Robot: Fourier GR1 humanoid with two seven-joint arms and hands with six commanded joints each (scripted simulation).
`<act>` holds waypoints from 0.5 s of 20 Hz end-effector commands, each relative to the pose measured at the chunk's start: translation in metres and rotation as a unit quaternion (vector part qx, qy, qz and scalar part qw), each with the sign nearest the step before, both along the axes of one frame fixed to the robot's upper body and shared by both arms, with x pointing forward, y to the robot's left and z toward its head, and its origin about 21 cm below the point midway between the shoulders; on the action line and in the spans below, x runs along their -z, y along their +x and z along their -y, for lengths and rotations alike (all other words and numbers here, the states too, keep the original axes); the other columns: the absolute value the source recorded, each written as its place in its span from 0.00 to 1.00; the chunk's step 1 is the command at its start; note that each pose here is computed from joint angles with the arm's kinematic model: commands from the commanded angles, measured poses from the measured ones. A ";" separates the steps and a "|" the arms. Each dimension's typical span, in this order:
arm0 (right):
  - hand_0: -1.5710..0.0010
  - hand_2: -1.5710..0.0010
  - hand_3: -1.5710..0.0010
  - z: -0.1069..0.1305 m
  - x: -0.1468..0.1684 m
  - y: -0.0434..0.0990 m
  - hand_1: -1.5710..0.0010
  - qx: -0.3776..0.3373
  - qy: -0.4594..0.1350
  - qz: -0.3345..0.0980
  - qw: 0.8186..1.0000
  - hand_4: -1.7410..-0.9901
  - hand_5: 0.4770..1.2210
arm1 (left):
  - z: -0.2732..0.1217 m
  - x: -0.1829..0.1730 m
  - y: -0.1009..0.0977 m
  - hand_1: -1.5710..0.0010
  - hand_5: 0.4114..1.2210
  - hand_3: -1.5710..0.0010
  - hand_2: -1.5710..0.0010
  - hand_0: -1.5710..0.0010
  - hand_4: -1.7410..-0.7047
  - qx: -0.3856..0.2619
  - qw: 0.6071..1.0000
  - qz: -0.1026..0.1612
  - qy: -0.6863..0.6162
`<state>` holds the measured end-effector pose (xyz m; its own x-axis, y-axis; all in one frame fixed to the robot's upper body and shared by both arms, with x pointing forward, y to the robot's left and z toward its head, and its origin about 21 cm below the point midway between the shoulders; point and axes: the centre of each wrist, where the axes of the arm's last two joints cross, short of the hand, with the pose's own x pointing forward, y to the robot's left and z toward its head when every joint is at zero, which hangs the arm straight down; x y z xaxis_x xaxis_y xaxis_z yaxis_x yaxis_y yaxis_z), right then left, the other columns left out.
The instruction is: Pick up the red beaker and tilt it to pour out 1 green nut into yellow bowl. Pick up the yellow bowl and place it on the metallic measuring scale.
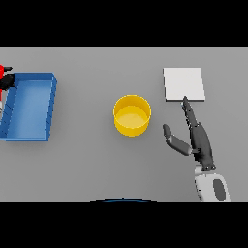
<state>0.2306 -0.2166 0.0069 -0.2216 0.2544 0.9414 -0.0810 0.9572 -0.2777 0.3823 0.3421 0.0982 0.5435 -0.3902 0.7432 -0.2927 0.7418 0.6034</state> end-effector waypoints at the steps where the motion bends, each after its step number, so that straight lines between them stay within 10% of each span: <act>1: 1.00 1.00 1.00 -0.001 0.000 0.002 1.00 -0.001 0.001 -0.007 1.000 0.76 0.28 | 0.004 0.004 -0.004 0.00 0.82 0.12 0.00 0.00 0.00 0.002 1.000 -0.009 -0.003; 4: 1.00 1.00 1.00 -0.005 -0.002 0.005 1.00 0.002 0.000 -0.004 1.000 0.77 0.27 | 0.006 0.000 -0.017 0.00 0.59 0.10 0.00 0.00 0.08 0.032 0.998 -0.047 -0.017; 6: 1.00 1.00 1.00 -0.001 -0.004 0.003 1.00 0.008 -0.003 0.000 1.000 0.77 0.26 | 0.004 -0.004 -0.025 0.02 0.45 0.21 0.05 0.00 0.41 0.085 0.995 -0.053 -0.004; 10: 1.00 1.00 1.00 -0.002 -0.002 0.000 1.00 0.000 0.001 -0.002 1.000 0.78 0.26 | -0.001 -0.008 -0.036 0.55 0.33 0.64 0.57 0.49 0.84 0.165 0.984 -0.070 -0.023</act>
